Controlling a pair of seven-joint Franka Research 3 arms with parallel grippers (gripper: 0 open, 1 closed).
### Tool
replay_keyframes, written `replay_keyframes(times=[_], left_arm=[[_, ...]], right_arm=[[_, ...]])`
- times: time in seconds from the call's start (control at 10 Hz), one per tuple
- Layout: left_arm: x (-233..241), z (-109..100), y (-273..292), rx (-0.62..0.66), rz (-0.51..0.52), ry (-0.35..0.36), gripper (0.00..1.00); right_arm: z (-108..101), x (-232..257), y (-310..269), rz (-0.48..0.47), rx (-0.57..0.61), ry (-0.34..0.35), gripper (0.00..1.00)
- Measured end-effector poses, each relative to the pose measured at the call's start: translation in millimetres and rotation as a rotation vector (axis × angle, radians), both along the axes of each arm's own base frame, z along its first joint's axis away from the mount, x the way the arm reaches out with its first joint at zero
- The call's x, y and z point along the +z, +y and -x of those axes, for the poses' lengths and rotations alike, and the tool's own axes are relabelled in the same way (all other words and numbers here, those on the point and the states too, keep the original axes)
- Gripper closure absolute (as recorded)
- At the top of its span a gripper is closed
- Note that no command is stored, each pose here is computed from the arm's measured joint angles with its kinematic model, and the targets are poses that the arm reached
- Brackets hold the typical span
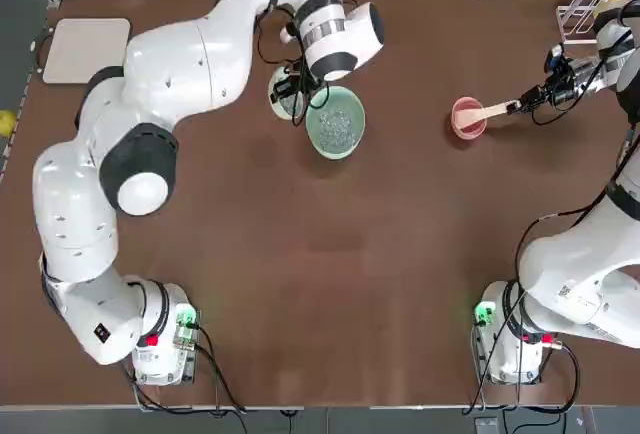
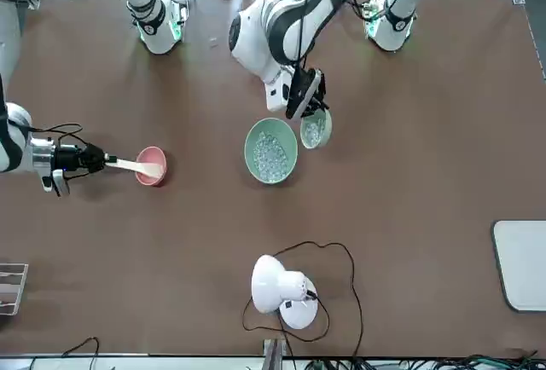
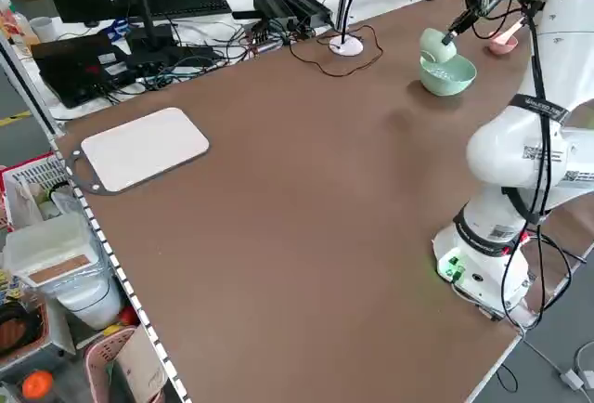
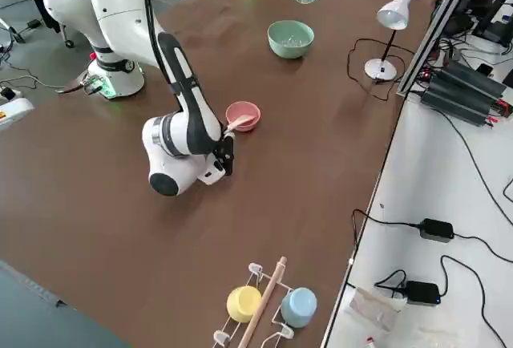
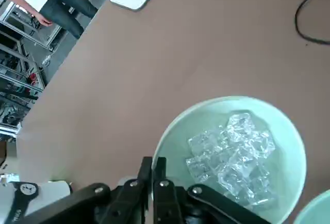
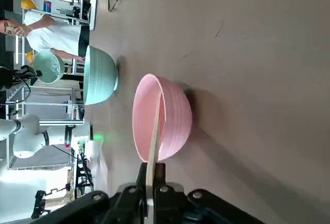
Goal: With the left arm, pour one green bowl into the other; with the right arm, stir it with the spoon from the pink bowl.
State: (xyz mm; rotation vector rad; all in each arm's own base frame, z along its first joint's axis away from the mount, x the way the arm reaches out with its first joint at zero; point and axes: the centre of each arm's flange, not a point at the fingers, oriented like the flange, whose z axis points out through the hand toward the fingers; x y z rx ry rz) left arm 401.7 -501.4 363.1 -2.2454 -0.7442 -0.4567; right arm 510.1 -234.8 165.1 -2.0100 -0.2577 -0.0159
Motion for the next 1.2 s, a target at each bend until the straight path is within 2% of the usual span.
replay_keyframes(times=[0.4,0.7,0.9,1.2], left_arm=[[-6.5,10.8,-23.5,0.082,0.007,-0.156,0.96],[-14.7,12.8,-32.5,0.114,-0.02,-0.351,0.96],[-30.2,23.5,-43.7,0.117,-0.025,-0.419,0.96],[-43.5,44.4,-61.6,0.103,-0.024,-0.532,0.96]], right_arm=[[-4.8,16.4,-4.2,-0.027,0.012,-0.003,0.94],[-16.2,43.7,-9.2,-0.034,0.007,0.073,0.94],[-33.6,94.3,-14.6,0.022,0.001,0.135,0.94],[-38.4,154.8,-14.8,0.105,-0.005,0.143,0.94]])
